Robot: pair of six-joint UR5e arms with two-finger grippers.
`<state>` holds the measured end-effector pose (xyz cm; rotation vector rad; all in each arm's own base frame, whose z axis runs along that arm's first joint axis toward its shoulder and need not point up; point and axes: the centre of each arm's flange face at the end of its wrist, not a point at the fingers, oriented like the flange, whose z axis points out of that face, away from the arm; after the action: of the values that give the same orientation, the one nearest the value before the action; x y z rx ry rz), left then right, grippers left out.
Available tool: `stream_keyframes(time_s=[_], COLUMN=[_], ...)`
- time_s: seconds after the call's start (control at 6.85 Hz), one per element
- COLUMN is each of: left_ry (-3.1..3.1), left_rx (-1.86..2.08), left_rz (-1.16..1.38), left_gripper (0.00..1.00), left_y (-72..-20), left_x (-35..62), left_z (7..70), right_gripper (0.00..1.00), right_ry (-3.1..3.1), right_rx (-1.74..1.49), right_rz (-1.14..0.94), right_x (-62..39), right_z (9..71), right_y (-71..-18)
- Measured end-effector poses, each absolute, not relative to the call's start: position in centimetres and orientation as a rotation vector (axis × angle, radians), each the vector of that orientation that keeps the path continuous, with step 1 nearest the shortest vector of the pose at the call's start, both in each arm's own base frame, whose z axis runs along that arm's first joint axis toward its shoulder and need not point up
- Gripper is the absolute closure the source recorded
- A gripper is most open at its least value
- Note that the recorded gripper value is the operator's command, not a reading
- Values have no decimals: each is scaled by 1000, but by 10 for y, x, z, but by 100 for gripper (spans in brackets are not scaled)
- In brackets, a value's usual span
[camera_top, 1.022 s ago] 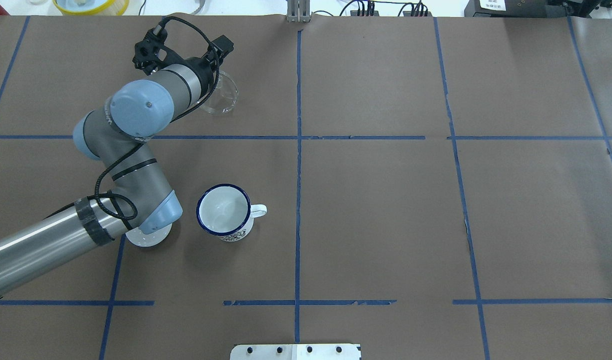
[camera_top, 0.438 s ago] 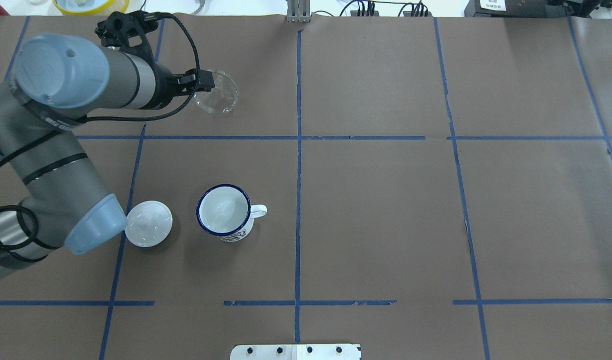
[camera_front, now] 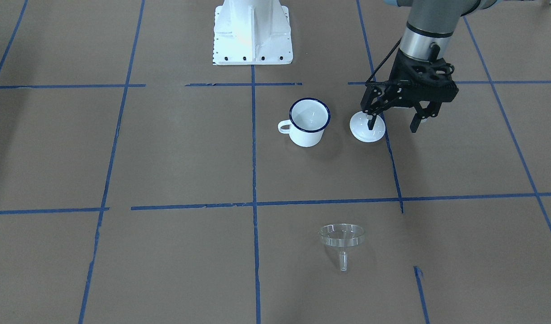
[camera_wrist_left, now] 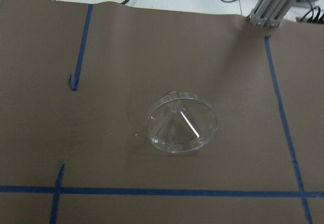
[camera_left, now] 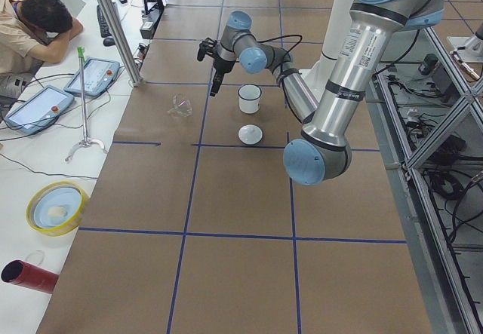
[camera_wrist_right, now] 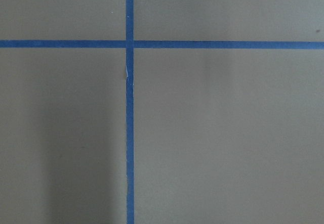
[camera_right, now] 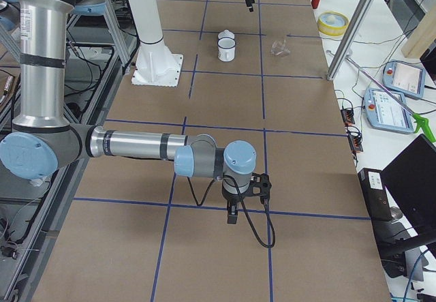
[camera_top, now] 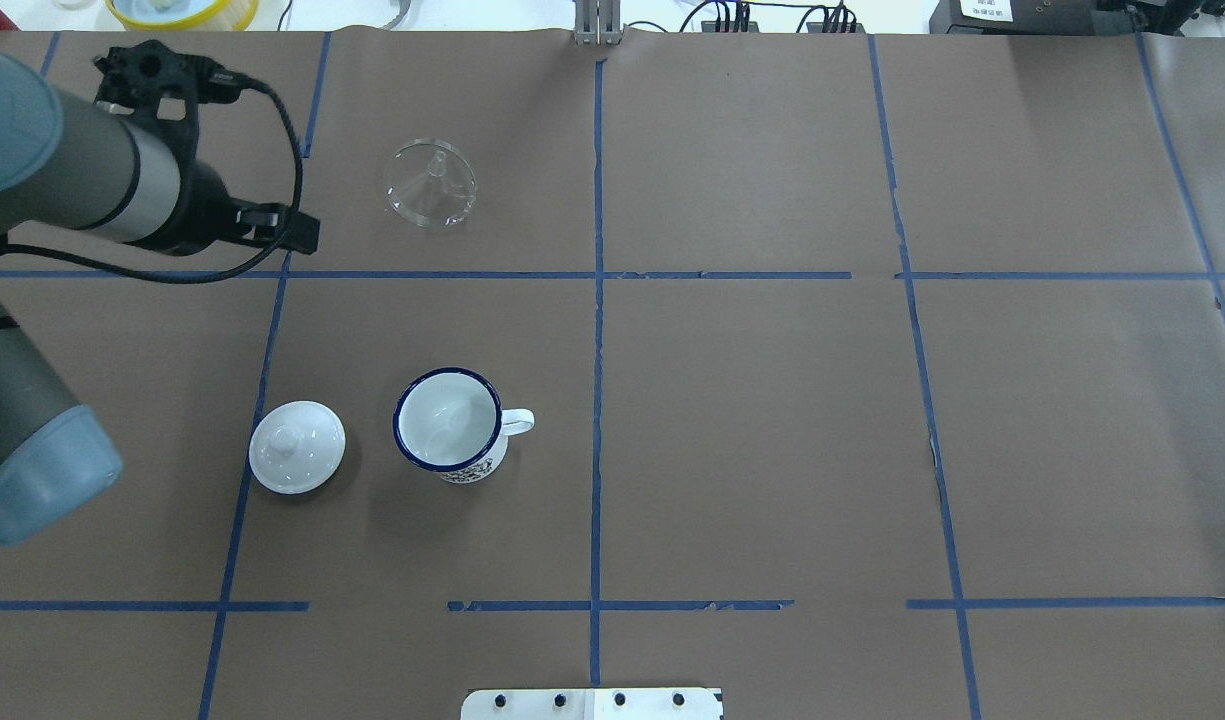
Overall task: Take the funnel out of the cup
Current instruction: 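Move the left gripper down over the round white lid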
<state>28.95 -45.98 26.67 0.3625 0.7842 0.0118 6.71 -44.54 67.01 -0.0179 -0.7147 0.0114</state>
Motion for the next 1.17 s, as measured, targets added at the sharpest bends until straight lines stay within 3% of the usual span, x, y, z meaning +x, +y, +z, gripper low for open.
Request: stream_keyframes(time_s=[0.58,1.17], left_ry=[840,869], left_rx=[233,165], left_rz=[76,106], left_gripper=[0,10], left_y=[-413,-380], left_x=[334,388], left_z=[377,407], right_gripper=[0,0], right_ry=[-715,-715], right_rx=[-18,-18], right_rz=[11,11], right_x=[67,67], right_z=[670,670], right_y=[-445,-445])
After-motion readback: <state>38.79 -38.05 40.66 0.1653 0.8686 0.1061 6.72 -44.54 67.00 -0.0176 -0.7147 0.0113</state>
